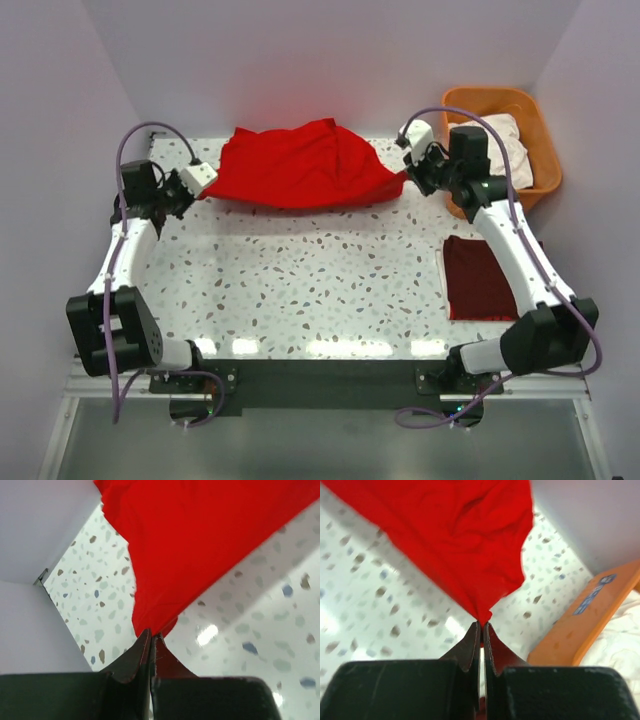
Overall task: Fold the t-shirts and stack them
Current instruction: Flatten the tshirt out
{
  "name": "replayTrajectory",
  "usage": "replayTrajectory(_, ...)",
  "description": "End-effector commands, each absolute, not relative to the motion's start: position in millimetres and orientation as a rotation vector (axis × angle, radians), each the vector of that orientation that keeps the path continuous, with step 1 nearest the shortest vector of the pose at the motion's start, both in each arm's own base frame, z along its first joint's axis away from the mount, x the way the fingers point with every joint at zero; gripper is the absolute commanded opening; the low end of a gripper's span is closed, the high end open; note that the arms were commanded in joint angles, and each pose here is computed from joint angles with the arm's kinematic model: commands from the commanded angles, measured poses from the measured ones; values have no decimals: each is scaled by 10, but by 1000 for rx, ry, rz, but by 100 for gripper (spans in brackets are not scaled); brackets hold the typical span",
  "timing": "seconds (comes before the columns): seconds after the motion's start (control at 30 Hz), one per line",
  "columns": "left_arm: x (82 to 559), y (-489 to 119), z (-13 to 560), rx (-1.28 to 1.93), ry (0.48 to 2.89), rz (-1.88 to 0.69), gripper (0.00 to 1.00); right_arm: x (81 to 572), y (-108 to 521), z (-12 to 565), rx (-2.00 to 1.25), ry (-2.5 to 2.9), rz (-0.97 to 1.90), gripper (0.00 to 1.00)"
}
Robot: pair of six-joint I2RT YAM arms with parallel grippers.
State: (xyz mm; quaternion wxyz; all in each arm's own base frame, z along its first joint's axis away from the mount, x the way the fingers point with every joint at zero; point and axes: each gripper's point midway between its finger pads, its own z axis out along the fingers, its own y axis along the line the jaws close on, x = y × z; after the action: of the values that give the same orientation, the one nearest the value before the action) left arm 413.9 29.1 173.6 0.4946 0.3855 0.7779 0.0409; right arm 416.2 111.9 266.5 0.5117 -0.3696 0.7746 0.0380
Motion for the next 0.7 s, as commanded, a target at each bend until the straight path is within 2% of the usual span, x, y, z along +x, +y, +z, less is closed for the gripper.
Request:
replayTrajectory(0.0,3624,247,1752,1174,1920,87,0,3227,1185,2588,-1088,1927,256,0)
replayTrajectory(0.07,3231,194,1498,1289,1994,13,0,2888,1245,2393,-1191,1949,297,0)
replayTrajectory(0.2,2741,144,1206,1446,2005,-35,0,2055,1326,1934,-1428,1979,417,0)
replayTrajectory(0.27,2544,123,1070,1490,2016,-49,1,1745,1429,1923,-1580,1863,460,0)
replayTrajectory(0.3,2486,127,1025,1511,2018,-49,4,1570,1428,1859,-1640,1869,509,9)
replayTrajectory(0.33,2454,166,1001,1512,2032,-30,9,1499,1443,1865,-1680,1849,526,43)
replayTrajectory(0.37,2424,185,967,1509,2045,-35,22,1457,1460,1872,-1718,1826,540,58)
replayTrajectory(0.4,2394,199,952,1505,2059,-53,30,1517,1494,1945,-1702,1808,530,69)
replayTrajectory(0.43,2437,235,1000,1475,2063,-61,57,1659,1479,1931,-1624,1894,483,83)
replayTrajectory(0.47,2451,239,1025,1456,2073,-78,72,1793,1499,1940,-1581,1914,449,84)
replayTrajectory(0.5,2479,241,1055,1422,2088,-94,77,1980,1539,2026,-1536,1900,399,84)
replayTrajectory(0.67,2865,193,1273,1247,2083,-180,77,2588,1645,1867,-1381,2101,355,64)
